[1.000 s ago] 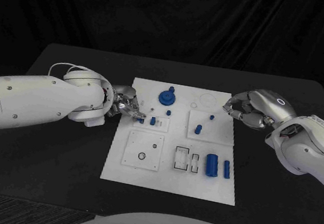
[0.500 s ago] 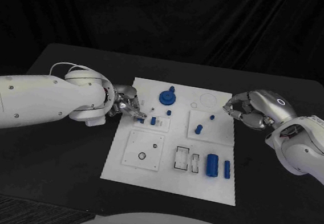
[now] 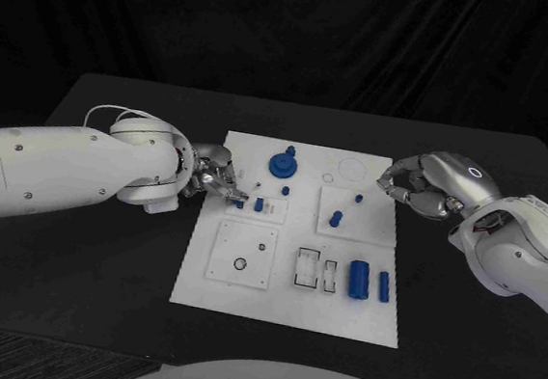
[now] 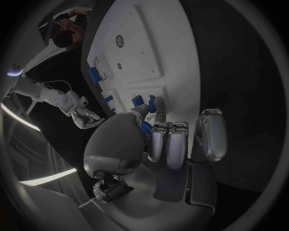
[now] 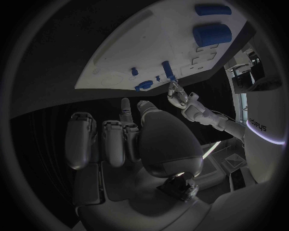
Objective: Assemble the parts on the task board
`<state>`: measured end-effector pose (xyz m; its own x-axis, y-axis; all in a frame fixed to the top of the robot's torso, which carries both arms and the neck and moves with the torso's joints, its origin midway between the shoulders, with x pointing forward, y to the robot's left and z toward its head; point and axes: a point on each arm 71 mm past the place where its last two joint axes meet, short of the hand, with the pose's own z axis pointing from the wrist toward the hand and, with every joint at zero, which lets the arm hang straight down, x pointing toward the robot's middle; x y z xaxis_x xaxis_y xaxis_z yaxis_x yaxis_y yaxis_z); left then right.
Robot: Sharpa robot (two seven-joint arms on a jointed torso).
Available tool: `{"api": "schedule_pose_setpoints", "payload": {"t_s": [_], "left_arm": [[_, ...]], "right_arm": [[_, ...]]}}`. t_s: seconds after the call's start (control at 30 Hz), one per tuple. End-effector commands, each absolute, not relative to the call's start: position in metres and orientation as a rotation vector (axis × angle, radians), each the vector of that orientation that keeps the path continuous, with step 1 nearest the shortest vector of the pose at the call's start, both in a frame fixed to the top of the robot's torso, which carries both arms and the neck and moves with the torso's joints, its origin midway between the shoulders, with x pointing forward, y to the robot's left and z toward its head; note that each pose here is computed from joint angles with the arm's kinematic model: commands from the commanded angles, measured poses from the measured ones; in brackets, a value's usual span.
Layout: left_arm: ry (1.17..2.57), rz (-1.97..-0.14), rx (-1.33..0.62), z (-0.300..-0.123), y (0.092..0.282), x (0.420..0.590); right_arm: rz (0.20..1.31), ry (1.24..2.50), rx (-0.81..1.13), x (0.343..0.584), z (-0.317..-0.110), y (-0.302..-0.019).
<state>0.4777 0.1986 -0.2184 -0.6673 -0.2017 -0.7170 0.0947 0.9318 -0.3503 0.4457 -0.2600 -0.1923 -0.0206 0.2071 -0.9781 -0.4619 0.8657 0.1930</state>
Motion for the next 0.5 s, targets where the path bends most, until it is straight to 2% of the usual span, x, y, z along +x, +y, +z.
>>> {"api": "schedule_pose_setpoints", "payload": {"t_s": [0.03, 0.5], "left_arm": [[2.287, -0.454, -0.058, -0.2219, 0.1974, 0.4751], [2.284, -0.458, -0.059, -0.2216, 0.1976, 0.4749]], "right_arm": [[0.532, 1.495, -0.2, 0.4454, -0.1925, -0.2609], [0.532, 1.495, -0.201, 0.4455, -0.1925, -0.2606]]}}
